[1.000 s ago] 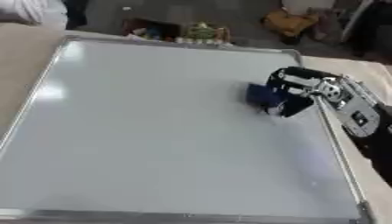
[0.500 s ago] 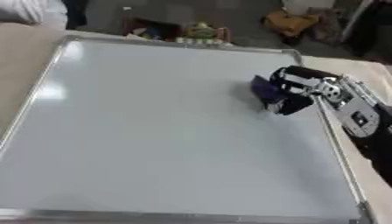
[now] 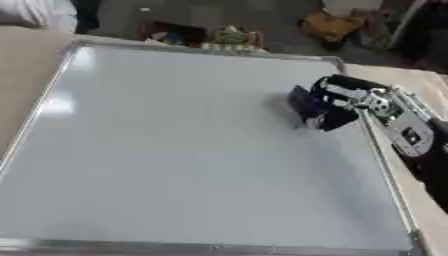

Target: Wipe the whiteboard clean with a brush.

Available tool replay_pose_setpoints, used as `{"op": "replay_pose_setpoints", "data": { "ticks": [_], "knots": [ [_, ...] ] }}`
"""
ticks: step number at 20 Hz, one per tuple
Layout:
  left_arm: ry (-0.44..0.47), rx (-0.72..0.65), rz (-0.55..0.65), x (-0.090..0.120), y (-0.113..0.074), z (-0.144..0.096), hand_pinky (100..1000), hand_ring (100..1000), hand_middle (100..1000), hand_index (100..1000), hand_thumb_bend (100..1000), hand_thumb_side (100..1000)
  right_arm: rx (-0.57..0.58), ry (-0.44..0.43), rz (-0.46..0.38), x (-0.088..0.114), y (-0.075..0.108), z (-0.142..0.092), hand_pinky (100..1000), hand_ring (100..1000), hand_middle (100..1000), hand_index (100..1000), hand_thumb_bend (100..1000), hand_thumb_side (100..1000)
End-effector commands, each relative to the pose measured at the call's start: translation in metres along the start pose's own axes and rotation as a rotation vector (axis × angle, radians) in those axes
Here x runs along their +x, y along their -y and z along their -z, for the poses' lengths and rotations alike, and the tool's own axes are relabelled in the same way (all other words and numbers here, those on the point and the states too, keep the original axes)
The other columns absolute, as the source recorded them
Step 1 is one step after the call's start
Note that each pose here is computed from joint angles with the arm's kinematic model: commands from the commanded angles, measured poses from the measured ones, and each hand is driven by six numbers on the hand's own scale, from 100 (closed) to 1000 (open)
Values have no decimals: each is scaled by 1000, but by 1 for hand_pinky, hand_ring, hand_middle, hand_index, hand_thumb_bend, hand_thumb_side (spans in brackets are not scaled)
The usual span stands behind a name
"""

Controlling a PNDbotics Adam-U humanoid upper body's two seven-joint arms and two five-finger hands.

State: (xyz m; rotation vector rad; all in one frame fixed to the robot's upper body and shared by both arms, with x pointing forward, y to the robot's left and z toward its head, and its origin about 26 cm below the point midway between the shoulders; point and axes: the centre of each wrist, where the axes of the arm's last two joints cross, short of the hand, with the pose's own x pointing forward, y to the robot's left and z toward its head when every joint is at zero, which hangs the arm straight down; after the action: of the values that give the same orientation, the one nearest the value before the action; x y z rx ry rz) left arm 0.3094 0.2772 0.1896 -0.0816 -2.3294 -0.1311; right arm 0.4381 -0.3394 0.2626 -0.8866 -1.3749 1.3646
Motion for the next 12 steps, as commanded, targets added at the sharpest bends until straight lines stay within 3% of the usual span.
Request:
{"op": "replay_pose_setpoints", "data": {
  "ticks": [1, 11, 12],
  "knots": [
    [26, -19, 6, 7, -1, 4, 522, 382, 466, 477, 190, 893, -24, -19, -34, -5, 15, -7, 614, 742, 292, 142, 100, 260],
    [26, -16, 5, 8, -1, 5, 523, 383, 466, 477, 191, 892, 0, -17, -90, -5, 11, -5, 610, 728, 290, 152, 100, 265],
    [25, -16, 5, 8, -1, 5, 524, 384, 466, 477, 191, 892, 3, -14, -94, -5, 10, -5, 593, 659, 251, 160, 100, 273]
  ]
}}
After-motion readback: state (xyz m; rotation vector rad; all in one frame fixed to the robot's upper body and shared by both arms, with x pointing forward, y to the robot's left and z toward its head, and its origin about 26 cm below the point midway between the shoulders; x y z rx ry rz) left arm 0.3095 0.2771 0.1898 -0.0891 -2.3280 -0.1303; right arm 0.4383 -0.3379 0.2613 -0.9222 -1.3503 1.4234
